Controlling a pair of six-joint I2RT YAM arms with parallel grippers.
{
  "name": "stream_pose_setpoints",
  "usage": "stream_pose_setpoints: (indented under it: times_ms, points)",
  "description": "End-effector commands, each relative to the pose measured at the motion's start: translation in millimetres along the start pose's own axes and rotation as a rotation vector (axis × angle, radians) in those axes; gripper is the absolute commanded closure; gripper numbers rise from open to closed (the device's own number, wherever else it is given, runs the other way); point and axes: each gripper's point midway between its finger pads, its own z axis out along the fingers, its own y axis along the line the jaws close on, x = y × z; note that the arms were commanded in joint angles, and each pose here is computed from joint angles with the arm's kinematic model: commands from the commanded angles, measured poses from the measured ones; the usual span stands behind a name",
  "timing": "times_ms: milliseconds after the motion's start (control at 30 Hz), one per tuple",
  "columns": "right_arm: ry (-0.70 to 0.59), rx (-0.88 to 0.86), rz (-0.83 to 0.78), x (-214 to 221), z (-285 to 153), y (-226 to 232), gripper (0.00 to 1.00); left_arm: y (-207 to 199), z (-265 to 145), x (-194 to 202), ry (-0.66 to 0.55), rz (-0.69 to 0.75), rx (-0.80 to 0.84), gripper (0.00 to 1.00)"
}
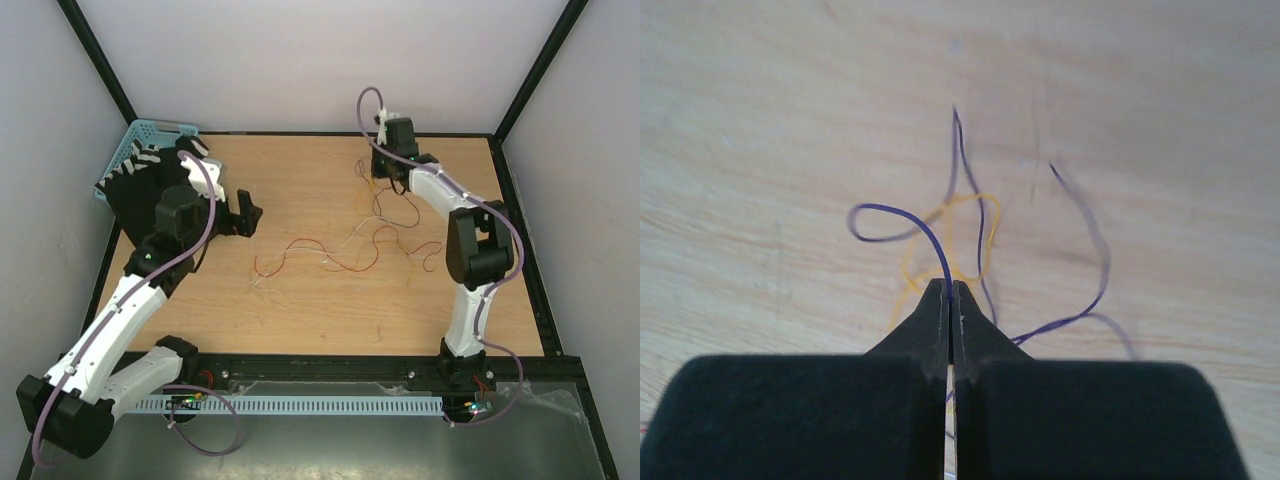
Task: Zip-tie the wires
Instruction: Pick up the cable at the center of the board.
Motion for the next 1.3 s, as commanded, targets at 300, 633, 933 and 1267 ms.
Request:
stream_pose_setpoints:
  times_ms: [300, 633, 933, 1267]
  points:
    - [-0.666, 0.041, -0.134, -260, -206, 36, 1.00, -57, 48, -104, -0.209, -0.060, 0.298, 0.01]
    - [-0.931, -0.062, -0.222, -338, -283, 66, 1.00, -70, 87, -95, -0.184, -0.138, 0.383, 0.01]
    - [-0.994, -0.200, -0.258, -339, -336, 91, 1.00, -80, 111, -100, -0.236, -0.146, 0.456, 0.01]
    - [-1.084, -0.190, -0.256, -341, -400, 88, 1.00, -109, 202, -51, -0.358, -0.168, 0.476, 0.01]
